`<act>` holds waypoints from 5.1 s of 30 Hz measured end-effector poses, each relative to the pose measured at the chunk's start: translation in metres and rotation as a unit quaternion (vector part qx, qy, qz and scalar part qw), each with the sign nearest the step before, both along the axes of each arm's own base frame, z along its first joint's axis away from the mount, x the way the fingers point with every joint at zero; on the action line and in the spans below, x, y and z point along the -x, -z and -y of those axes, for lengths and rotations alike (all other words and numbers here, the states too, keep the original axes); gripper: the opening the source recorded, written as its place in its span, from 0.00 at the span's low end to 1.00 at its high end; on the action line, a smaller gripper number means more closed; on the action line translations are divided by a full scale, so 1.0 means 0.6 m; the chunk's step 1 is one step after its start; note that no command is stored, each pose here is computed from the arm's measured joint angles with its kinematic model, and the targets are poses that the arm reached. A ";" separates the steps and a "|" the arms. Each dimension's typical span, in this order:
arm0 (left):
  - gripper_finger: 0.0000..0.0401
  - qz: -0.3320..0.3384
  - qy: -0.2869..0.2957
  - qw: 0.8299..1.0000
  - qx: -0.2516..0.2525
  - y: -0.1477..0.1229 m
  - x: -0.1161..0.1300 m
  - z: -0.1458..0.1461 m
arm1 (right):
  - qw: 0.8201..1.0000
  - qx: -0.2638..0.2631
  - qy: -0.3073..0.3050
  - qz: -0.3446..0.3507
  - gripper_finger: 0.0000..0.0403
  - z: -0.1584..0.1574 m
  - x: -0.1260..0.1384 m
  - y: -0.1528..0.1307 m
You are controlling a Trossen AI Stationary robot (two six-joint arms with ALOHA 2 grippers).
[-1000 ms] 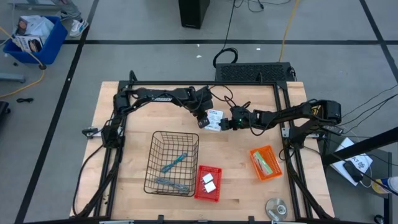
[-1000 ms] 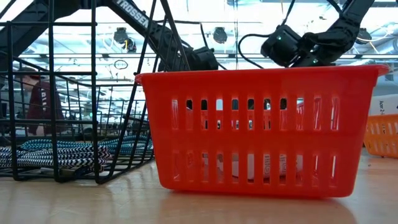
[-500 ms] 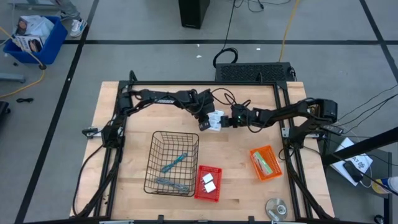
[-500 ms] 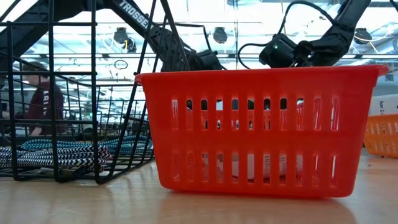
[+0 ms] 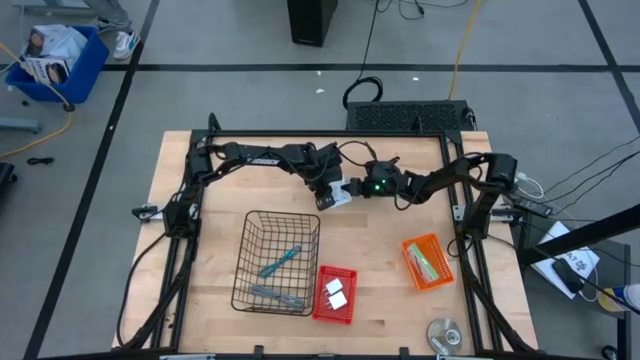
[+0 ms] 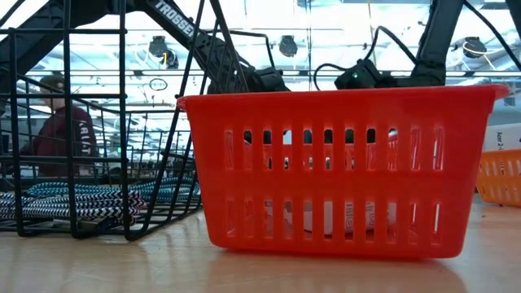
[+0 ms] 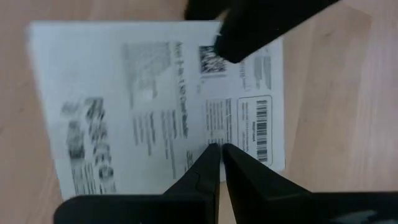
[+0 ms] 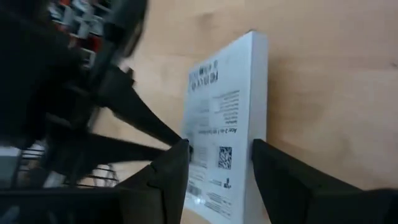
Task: Pick and place items into bin
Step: Put the card reader box into the orange basket
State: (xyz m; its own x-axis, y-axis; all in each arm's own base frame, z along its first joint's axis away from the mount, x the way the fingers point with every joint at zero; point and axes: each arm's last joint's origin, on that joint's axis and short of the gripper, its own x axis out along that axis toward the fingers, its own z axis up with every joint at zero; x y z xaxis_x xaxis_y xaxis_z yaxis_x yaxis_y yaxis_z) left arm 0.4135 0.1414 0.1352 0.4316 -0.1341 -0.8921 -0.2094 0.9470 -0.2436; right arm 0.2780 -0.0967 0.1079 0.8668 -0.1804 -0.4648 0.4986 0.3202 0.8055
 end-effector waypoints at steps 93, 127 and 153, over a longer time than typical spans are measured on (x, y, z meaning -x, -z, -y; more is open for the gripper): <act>0.08 0.053 0.065 0.996 -0.042 -0.064 0.001 0.021 | 0.994 0.023 0.021 -0.104 0.23 -0.033 0.034 -0.046; 0.08 0.016 0.059 0.998 -0.032 0.000 -0.011 0.020 | 0.998 -0.028 -0.017 -0.054 0.18 -0.023 0.028 -0.052; 0.08 0.003 0.073 0.997 -0.028 0.004 -0.007 0.028 | 0.989 -0.085 -0.059 -0.104 0.23 -0.032 0.021 0.006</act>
State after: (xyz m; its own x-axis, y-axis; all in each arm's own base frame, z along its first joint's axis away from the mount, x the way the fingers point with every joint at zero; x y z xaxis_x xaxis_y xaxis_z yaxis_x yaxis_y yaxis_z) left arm 0.4180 0.1244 0.1331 0.4160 -0.1457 -0.8976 -0.0667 0.9795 -0.1899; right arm 0.2651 -0.0775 0.1040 0.7594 0.0117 -0.6505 0.6269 0.2543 0.7364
